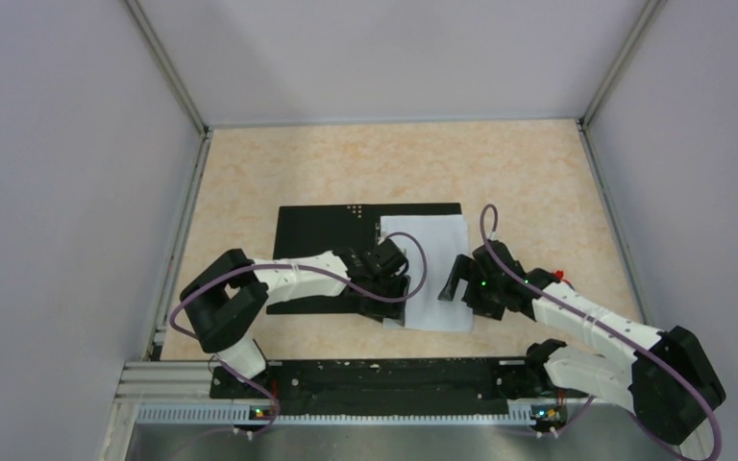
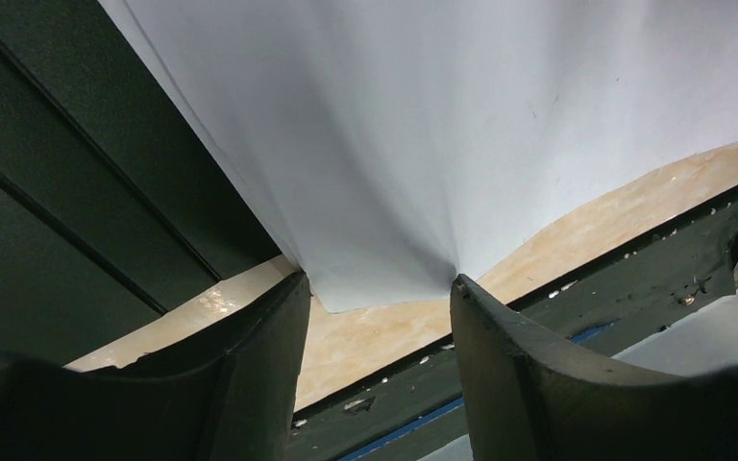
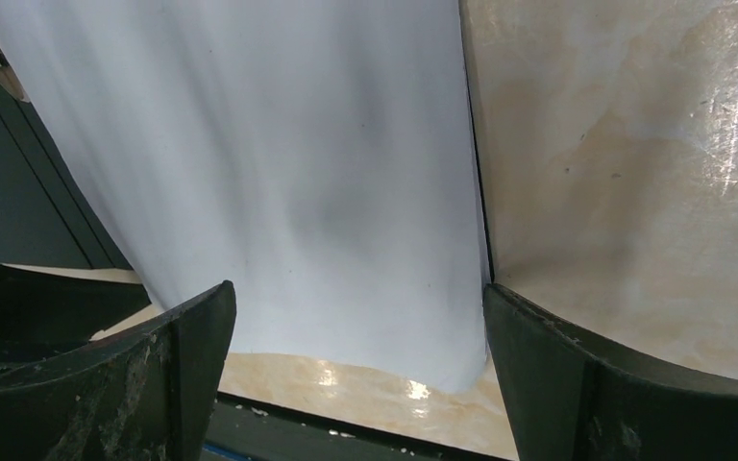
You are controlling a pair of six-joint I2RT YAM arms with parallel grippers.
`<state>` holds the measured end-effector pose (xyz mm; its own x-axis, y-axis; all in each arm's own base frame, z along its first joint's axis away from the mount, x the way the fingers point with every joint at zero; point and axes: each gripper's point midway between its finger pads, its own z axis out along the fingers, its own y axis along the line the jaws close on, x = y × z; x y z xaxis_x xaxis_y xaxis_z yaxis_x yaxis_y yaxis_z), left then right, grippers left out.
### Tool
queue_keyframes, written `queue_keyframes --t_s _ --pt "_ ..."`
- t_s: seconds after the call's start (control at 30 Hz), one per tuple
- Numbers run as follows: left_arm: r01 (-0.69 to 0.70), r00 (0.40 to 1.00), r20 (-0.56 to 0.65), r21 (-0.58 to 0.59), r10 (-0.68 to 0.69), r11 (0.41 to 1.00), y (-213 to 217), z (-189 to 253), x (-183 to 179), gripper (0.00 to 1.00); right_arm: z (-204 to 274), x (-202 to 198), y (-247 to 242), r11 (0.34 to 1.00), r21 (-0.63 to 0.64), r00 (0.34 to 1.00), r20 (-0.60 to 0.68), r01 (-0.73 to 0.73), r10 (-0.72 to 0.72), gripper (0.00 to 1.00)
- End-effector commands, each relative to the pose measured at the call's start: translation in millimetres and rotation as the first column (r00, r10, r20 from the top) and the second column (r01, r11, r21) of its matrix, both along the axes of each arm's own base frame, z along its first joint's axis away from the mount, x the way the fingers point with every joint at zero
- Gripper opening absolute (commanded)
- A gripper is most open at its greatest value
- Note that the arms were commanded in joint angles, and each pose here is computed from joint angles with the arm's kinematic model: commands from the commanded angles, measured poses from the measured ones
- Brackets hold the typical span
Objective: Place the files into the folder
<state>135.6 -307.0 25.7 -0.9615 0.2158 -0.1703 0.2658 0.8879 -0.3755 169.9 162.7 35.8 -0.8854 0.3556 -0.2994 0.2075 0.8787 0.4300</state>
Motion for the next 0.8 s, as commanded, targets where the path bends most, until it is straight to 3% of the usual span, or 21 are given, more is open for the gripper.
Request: queue_keyframes --t_s 0.0,0.37,0.47,0.77 --pt "0.003 1.0 0.026 -0.018 -0.002 1.0 -8 4 5 0.61 19 10 4 1.0 0.005 0.998 0.054 0.009 -0.009 0.99" --pt "0.023 0.994 0.104 0.082 -0.032 0.996 20 21 10 0.62 37 35 -17 0.998 -0.023 0.993 0.104 0.063 -0.061 0.99" --pt "0.053 0.99 0.127 0.09 -0.064 0.995 25 28 10 0.66 41 52 -24 0.995 -0.003 0.988 0.125 0.095 -0.094 0.99" --pt "0.312 0.946 0.089 0.017 -0.312 0.95 -14 29 -37 0.65 61 137 -38 0.974 0.083 0.944 0.242 0.209 -0.223 0.93"
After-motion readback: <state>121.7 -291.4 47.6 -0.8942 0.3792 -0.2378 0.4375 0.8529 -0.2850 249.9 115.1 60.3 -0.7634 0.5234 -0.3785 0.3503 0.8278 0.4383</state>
